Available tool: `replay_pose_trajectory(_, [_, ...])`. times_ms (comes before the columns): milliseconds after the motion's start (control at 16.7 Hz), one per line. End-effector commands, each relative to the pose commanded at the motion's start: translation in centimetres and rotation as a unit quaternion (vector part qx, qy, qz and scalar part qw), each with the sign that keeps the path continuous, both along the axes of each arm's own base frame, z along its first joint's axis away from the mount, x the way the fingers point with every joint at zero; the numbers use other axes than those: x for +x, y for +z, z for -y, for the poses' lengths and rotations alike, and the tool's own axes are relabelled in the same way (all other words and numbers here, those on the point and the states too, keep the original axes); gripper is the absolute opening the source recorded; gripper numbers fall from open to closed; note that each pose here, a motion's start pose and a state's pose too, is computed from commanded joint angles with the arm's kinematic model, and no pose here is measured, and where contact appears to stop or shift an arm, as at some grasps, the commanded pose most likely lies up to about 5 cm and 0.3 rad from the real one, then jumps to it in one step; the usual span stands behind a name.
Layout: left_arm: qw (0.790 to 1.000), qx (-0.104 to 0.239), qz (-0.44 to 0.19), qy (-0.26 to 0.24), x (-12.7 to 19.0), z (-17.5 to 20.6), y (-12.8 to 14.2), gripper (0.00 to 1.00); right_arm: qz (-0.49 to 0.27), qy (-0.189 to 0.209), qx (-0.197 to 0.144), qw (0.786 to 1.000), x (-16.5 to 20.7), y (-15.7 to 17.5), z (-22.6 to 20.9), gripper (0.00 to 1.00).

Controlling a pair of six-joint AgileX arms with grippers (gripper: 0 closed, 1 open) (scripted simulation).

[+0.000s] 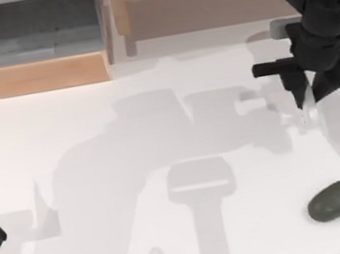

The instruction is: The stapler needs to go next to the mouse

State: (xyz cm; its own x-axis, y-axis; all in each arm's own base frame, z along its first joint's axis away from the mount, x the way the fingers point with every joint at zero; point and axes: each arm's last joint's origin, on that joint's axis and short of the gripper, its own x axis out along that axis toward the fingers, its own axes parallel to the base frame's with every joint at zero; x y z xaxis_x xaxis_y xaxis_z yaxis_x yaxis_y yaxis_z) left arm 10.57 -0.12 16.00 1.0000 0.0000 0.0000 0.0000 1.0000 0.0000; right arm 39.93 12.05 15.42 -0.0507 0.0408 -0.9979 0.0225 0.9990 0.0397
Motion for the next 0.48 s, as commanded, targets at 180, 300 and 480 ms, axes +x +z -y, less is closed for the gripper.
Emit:
replay_pose_trajectory(180, [1.0,0.0,0.0,0.0,0.0,0.0,0.0,1.0,-0.012,-0.001,0.003,1.0,-0.26,-0.43,0.02,0.0])
replay_pose_trajectory(300, [1.0,0.0,0.0,0.0,0.0,0.0,0.0,1.0,-0.013,0.0,0.004,1.0,-0.35,-0.51,0.02,0.0])
replay_pose_trajectory(480, [1.0,0.0,0.0,0.0,0.0,0.0,0.0,1.0,-0.001,0.002,0.004,1.0,-0.3,-0.33,-0.02,0.0])
